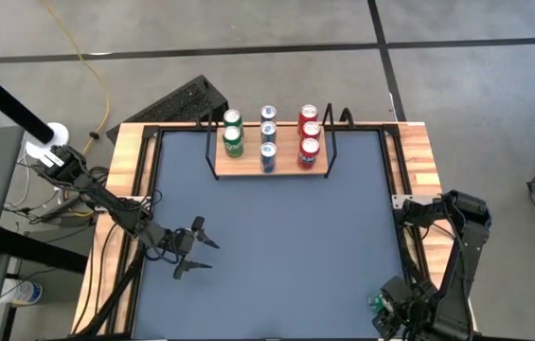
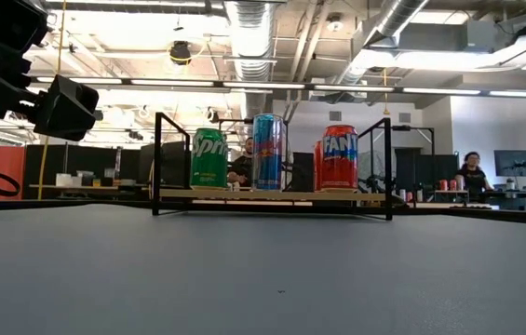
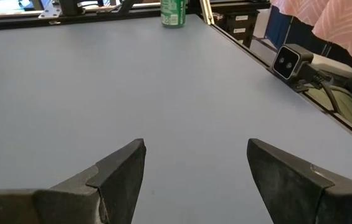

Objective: Place canned beverage on shelf
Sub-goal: Put the green soda can on the shelf aligned with the other green soda cans

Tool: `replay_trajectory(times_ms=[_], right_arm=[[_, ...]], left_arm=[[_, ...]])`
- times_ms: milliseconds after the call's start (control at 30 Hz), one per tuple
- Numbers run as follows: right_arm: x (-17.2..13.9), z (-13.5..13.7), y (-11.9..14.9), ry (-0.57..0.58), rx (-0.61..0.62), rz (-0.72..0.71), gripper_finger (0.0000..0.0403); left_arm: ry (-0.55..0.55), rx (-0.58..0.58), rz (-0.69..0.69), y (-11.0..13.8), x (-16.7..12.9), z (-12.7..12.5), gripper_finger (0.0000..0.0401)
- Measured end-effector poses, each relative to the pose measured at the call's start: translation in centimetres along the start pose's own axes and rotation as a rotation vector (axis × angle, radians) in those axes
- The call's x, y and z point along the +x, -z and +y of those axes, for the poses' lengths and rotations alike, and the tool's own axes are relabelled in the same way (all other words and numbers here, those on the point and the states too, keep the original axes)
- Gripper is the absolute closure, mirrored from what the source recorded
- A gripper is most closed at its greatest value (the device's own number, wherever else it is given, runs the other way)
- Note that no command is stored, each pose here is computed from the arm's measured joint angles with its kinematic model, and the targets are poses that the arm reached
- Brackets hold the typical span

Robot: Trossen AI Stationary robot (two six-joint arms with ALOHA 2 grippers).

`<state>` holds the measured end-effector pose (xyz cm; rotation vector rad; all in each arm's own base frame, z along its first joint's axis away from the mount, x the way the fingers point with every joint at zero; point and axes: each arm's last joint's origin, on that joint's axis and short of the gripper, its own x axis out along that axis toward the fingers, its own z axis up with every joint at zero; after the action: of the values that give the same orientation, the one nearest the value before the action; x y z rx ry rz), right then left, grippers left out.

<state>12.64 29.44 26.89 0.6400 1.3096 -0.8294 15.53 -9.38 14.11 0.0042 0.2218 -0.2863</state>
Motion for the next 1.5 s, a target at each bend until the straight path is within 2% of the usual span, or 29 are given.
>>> replay_trajectory(times_ms=[700, 867, 1067, 1233, 1500], right_arm=[[0.6, 0.5, -0.1, 0.027, 0.013, -0.002, 0.0069], [2.3, 0.6, 0.0, 0.043, 0.018, 0.025, 0.0069], [4.3, 1.1, -0.6, 0.051, -0.055, 0.054, 0.0069], [4.6, 1.5, -1.5, 0.056, -0.113, 0.058, 0.0073], [4.6, 2.6, -2.5, 0.016, -0.181, 0.122, 0.0112]], left_arm=[[0.000, 0.003, 0.009, 0.1, 0.0, 0.0, 0.0132], [-0.001, 0.001, 0.017, 0.2, 0.0, 0.0, 0.0132], [-0.003, 0.000, 0.018, 0.2, 0.0, 0.0, 0.0132], [-0.003, -0.001, 0.018, 0.2, 0.0, 0.0, 0.0132], [-0.004, -0.001, 0.022, 0.2, 0.0, 0.0, 0.0132]])
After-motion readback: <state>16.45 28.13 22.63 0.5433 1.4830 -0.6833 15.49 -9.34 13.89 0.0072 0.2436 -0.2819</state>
